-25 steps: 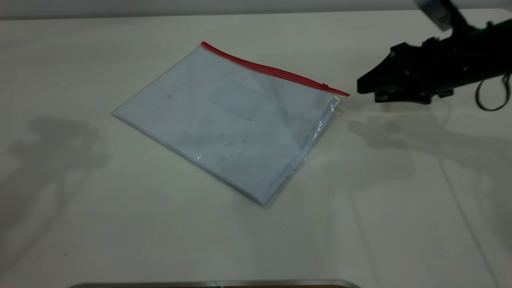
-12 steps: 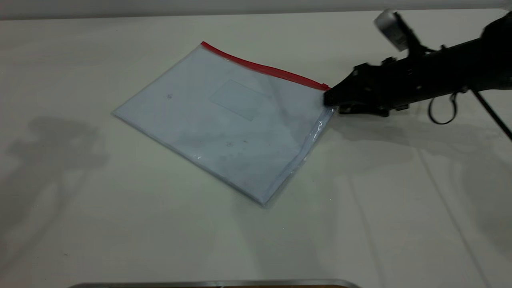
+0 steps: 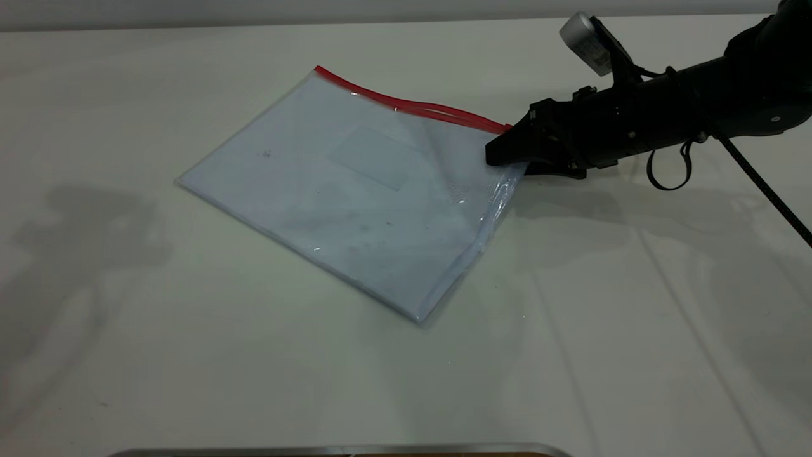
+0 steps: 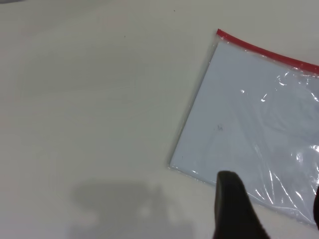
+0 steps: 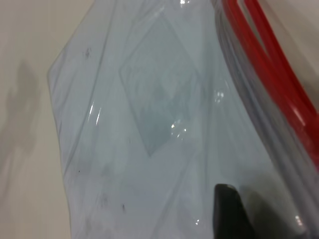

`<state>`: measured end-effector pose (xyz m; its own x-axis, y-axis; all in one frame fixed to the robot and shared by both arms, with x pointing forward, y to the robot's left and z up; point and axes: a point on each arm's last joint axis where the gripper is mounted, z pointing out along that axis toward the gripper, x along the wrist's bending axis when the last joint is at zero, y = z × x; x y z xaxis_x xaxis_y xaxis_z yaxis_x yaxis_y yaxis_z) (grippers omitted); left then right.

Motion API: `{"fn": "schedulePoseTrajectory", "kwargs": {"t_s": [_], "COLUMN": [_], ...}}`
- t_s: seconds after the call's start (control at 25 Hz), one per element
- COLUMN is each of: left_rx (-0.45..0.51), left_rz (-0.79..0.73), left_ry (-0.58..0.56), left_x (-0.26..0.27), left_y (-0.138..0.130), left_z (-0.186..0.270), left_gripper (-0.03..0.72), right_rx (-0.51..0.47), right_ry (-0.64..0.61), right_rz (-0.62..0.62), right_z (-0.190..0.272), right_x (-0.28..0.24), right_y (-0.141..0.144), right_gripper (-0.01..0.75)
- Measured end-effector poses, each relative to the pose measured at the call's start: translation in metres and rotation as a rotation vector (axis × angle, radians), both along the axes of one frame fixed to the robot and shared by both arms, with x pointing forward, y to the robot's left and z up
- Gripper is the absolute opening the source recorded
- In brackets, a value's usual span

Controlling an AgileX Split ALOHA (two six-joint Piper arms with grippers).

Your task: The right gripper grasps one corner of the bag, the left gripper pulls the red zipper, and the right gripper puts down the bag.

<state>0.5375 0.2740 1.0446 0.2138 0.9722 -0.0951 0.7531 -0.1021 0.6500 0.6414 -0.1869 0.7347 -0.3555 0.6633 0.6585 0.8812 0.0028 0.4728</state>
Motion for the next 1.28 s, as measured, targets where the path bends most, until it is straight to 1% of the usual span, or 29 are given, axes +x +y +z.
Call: {"fn": "schedulePoseTrajectory", "kwargs": {"t_s": [0.08,0.16,0.2,0.24,0.32,0.4,0.44,0.52,0.56,0.6,0.64,0.68,0.76,0.84,0.92,1.0,1.12,1.28], "left_rx": [0.0,0.0,0.0,0.0,0.0,0.001,0.001,0.002,0.002,0.003,0.007,0.013,0.023,0.027,0.032,0.044,0.055,0.045], "left_rz": [0.0,0.0,0.0,0.0,0.0,0.0,0.001,0.001,0.002,0.003,0.002,0.0,-0.008,-0.019,-0.049,-0.119,-0.264,-0.517], "left_ry": [0.0,0.0,0.0,0.002,0.004,0.013,0.017,0.036,0.043,0.053,0.064,0.073,0.095,0.119,0.141,0.153,0.179,0.182], "left_x": [0.0,0.0,0.0,0.0,0.001,0.002,0.003,0.006,0.007,0.009,0.012,0.015,0.022,0.032,0.044,0.056,0.073,0.092], "left_y": [0.0,0.0,0.0,0.0,0.0,0.0,0.0,0.0,0.0,0.0,0.0,0.0,0.0,-0.001,-0.005,-0.015,-0.036,-0.069], "left_z": [0.0,0.0,0.0,-0.001,-0.001,-0.004,-0.006,-0.012,-0.014,-0.019,-0.024,-0.029,-0.04,-0.05,-0.06,-0.067,-0.081,-0.1], "left_gripper": [0.447,0.447,0.447,0.447,0.447,0.447,0.447,0.447,0.447,0.447,0.447,0.447,0.447,0.447,0.447,0.447,0.447,0.447], "right_rx": [-0.001,0.001,0.004,0.012,0.044,0.074,0.073,0.027,-0.009,-0.07,-0.139,-0.214,-0.328,-0.393,-0.405,-0.394,-0.382,-0.4], "right_ry": [-0.001,-0.004,-0.006,-0.011,-0.017,-0.024,-0.021,0.005,0.022,0.031,0.03,0.01,-0.068,-0.182,-0.273,-0.334,-0.371,-0.395], "right_rz": [0.008,0.02,0.021,0.028,0.055,0.146,0.218,0.379,0.436,0.502,0.541,0.55,0.489,0.428,0.42,0.439,0.462,0.476], "right_z": [0.0,0.0,0.001,0.002,0.004,0.008,0.01,0.016,0.021,0.025,0.033,0.042,0.063,0.09,0.112,0.125,0.131,0.13], "right_x": [-0.001,-0.002,-0.002,-0.001,-0.002,-0.009,-0.015,-0.026,-0.029,-0.032,-0.031,-0.026,-0.013,0.0,0.005,0.003,-0.002,-0.005], "right_y": [0.003,0.007,0.008,0.01,0.017,0.029,0.035,0.041,0.04,0.037,0.029,0.021,0.008,0.003,0.01,0.026,0.048,0.06], "right_gripper": [0.31,0.141,0.078,0.043,0.035,0.035,0.035,0.035,0.035,0.035,0.034,0.034,0.034,0.034,0.034,0.033,0.033,0.033]}}
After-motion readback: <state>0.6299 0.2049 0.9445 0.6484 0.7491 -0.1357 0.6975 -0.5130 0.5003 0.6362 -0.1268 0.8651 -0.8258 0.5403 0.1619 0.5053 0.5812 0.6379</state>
